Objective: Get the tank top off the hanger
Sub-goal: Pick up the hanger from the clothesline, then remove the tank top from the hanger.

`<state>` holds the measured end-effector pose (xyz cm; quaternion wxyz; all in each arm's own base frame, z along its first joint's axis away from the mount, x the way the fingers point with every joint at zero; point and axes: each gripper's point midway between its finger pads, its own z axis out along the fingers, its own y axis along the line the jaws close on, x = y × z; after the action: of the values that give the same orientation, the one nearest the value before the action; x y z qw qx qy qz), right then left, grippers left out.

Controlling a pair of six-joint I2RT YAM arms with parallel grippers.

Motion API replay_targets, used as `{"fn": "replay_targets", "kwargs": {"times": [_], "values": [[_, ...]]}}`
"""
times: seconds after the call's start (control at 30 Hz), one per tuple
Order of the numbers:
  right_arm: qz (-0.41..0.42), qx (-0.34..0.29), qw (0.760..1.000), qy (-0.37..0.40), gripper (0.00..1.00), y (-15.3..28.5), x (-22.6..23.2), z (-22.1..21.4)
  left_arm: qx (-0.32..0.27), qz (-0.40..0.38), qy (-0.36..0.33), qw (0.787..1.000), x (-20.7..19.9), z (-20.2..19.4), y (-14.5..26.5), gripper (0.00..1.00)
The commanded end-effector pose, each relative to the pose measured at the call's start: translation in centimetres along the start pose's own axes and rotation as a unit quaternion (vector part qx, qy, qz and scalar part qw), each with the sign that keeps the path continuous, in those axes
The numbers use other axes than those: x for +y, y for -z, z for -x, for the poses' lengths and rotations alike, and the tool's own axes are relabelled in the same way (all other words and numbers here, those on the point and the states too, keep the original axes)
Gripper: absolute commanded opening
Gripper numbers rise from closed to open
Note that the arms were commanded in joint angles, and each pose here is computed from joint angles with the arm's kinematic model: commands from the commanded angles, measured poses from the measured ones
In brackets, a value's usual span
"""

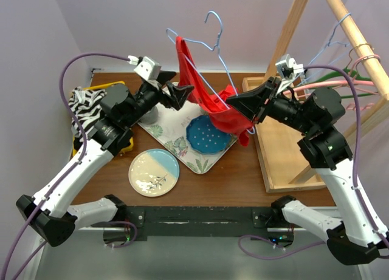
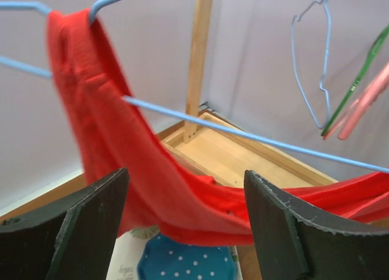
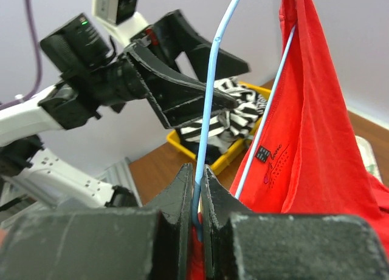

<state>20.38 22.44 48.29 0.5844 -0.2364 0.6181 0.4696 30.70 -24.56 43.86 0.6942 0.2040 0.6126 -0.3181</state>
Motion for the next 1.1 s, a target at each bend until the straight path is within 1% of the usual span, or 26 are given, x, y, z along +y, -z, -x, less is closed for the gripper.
{"fn": "replay_targets", "kwargs": {"times": [0.0,0.1,0.13,0.17,0.33,0.43,0.63,0.67,0.7,0.73,0.8,0.83,0.87,0.9,0.97,1.0,1.07], "values": [[0.057,-0.022,0.998,0.005,0.00,0.6,2.6,1.1,-0.046,-0.064,-0.003,0.997,-2.2,3.2,-0.6,0.79],[0.068,-0.018,0.998,0.001,0.00,0.7,2.9,0.6,-0.042,-0.026,-0.004,0.999,-0.6,2.8,-1.4,0.74],[0.066,-0.014,0.998,-0.002,0.00,0.8,2.8,0.3,-0.039,0.001,-0.003,0.999,0.5,2.5,-1.7,0.71],[0.065,-0.015,0.998,-0.001,0.00,0.8,2.8,0.3,-0.036,0.012,-0.008,0.999,1.0,2.4,-1.9,0.67],[0.067,-0.022,0.998,0.004,0.00,1.4,3.3,0.6,-0.033,0.056,-0.030,0.997,2.9,2.1,-2.0,0.59],[0.060,-0.027,0.998,0.000,0.00,1.6,3.2,0.6,-0.029,0.060,-0.041,0.997,3.1,1.9,-2.1,0.60],[0.070,-0.032,0.997,-0.003,0.00,1.9,3.7,0.8,-0.015,0.038,-0.045,0.998,2.8,1.0,-3.4,0.59],[0.071,-0.030,0.997,-0.004,0.00,1.9,3.7,0.7,-0.015,0.039,-0.046,0.998,2.9,1.0,-3.5,0.56],[0.072,-0.031,0.997,-0.003,0.00,2.0,3.9,0.8,-0.013,0.045,-0.045,0.998,3.2,0.8,-3.7,0.48],[0.072,-0.031,0.997,-0.003,0.00,2.0,3.8,0.7,-0.015,0.049,-0.045,0.998,3.3,0.9,-3.8,0.29],[0.067,-0.029,0.997,-0.003,0.00,2.0,3.7,0.6,-0.017,0.066,-0.048,0.997,4.0,1.2,-3.8,0.14],[0.064,-0.027,0.998,0.004,0.00,2.1,3.6,0.6,-0.015,0.081,-0.048,0.995,4.6,1.6,-3.8,0.00],[0.062,-0.026,0.998,0.006,0.00,2.2,3.6,0.6,-0.014,0.097,-0.044,0.994,5.3,1.8,-3.7,0.00],[0.059,-0.016,0.998,0.004,0.00,2.3,3.5,0.2,-0.012,0.142,-0.039,0.989,7.6,1.9,-3.6,0.00],[0.055,-0.017,0.998,0.016,0.00,2.5,3.6,0.4,-0.008,0.172,-0.009,0.985,9.4,2.6,-3.4,0.00],[0.054,-0.015,0.998,0.016,0.00,2.7,3.6,0.3,0.014,0.203,-0.001,0.979,11.5,1.5,-3.5,0.00],[0.054,-0.015,0.998,0.018,0.00,2.8,3.7,0.4,0.028,0.227,0.007,0.973,12.8,1.9,-3.3,0.00]]}}
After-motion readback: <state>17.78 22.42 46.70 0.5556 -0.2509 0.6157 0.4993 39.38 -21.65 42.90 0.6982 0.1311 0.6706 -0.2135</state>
